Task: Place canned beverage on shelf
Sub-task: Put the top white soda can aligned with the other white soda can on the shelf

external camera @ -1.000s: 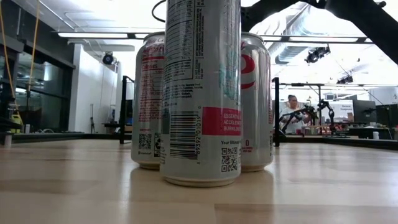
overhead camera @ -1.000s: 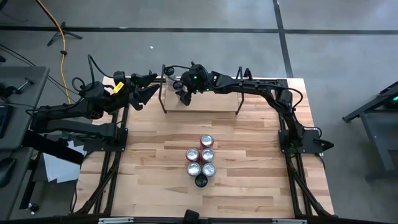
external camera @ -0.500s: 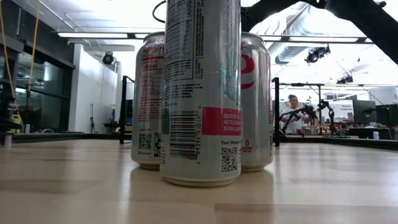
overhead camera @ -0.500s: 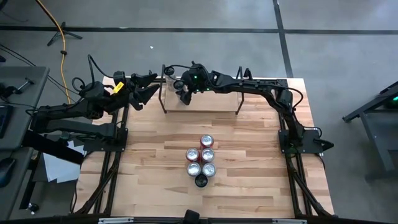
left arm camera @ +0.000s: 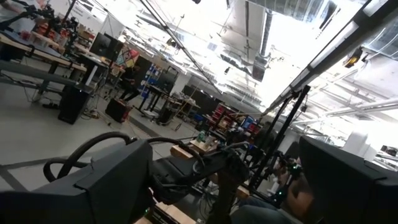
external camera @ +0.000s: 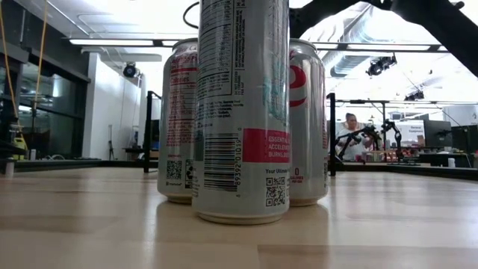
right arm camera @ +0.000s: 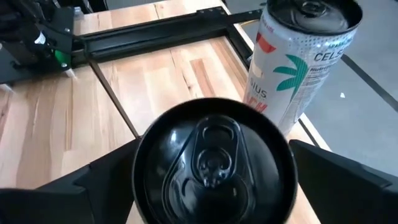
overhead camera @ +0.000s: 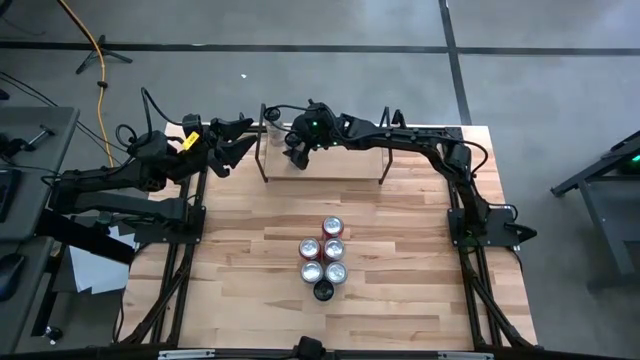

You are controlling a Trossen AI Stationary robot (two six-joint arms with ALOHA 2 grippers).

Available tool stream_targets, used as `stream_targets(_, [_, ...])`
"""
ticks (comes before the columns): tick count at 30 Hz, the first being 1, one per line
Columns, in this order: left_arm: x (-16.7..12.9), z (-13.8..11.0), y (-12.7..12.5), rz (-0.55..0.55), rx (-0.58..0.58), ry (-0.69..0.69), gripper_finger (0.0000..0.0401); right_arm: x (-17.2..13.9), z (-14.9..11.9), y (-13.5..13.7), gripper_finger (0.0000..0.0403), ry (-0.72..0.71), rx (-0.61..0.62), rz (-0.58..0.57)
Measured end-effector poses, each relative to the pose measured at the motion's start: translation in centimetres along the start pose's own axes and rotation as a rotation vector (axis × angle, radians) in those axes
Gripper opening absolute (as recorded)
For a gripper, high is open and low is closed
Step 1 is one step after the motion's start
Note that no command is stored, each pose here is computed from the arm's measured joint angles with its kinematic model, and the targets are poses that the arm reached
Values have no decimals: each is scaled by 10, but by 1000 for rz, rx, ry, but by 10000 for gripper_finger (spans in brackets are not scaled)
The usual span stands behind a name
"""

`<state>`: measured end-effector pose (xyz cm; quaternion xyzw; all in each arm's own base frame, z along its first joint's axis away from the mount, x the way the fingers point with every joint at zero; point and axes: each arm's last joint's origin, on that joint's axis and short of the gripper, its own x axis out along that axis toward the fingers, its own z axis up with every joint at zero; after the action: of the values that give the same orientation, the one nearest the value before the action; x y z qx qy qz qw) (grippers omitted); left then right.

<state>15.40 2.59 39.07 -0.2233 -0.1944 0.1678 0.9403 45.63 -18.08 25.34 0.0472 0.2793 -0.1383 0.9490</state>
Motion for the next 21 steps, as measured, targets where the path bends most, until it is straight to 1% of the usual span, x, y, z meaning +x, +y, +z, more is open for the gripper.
stream_targets(3, [0, 0, 0, 0, 0, 0, 372, -3, 4, -1, 381, -10, -5, 11])
stream_targets(6, [0, 0, 0, 0, 1, 0, 372, -6, 11, -1, 381, -23, -7, 46])
stream_targets(13, [0, 0, 0, 1, 1, 1, 372, -19, 36, -2, 381, -81, -68, 40])
stream_targets(18, [0, 0, 0, 0, 1, 1, 372, -33, 53, -5, 381, -76, -118, 35])
stream_targets(21, [0, 0, 0, 1, 1, 1, 372, -44, 61, -8, 381, -54, -120, 78])
